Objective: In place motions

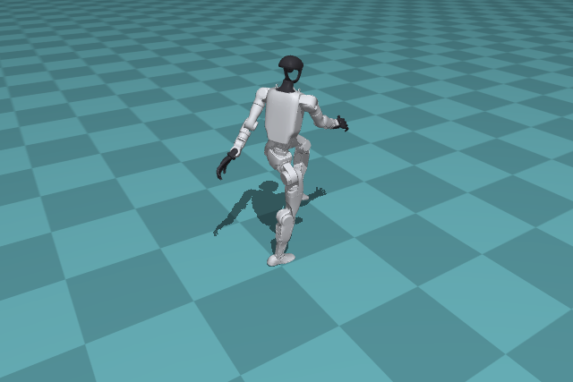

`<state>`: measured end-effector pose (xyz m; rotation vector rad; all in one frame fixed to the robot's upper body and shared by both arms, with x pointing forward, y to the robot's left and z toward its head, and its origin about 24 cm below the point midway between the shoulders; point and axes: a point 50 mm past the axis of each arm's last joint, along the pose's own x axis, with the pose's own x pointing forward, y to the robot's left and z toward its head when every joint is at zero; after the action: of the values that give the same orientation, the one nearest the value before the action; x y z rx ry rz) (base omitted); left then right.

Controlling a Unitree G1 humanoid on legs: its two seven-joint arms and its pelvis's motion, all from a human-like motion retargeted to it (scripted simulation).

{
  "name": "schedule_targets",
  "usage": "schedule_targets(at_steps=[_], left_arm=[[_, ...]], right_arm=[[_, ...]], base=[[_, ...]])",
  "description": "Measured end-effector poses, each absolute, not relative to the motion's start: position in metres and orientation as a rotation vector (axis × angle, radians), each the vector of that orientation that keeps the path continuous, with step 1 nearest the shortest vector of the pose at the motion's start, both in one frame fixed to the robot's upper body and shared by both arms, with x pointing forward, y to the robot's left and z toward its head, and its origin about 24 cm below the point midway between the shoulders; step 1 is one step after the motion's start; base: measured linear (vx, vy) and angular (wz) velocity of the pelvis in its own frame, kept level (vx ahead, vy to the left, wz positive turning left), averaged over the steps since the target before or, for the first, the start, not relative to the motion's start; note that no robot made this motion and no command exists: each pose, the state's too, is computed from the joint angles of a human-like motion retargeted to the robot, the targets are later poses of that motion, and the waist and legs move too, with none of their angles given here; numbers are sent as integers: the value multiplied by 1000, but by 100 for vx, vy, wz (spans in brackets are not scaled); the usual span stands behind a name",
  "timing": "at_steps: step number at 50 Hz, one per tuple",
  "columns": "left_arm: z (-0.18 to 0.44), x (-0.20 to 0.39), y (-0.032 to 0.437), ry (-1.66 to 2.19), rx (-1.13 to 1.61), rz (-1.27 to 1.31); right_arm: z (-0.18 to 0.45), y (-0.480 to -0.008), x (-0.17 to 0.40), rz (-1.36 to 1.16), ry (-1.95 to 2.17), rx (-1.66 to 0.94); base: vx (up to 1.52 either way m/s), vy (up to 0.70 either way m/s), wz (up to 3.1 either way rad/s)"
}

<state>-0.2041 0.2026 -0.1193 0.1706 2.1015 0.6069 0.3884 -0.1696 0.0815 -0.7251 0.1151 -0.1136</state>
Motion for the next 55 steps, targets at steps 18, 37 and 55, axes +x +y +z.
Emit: schedule_targets(at_steps=[18, 37, 55], left_arm=[[-169, 111, 167, 1264, 159, 76], [-96, 240, 163, 562, 499, -357], [-124, -196, 189, 2281, 169, 112]], right_arm=[[-172, -214, -26, -382, 1629, -117], [-115, -196, -203, -597, 2312, 320], [-63, -221, 290, -13, 781, -615]], base=[[17, 13, 62], [3, 4, 12], [-1, -27, -72]])
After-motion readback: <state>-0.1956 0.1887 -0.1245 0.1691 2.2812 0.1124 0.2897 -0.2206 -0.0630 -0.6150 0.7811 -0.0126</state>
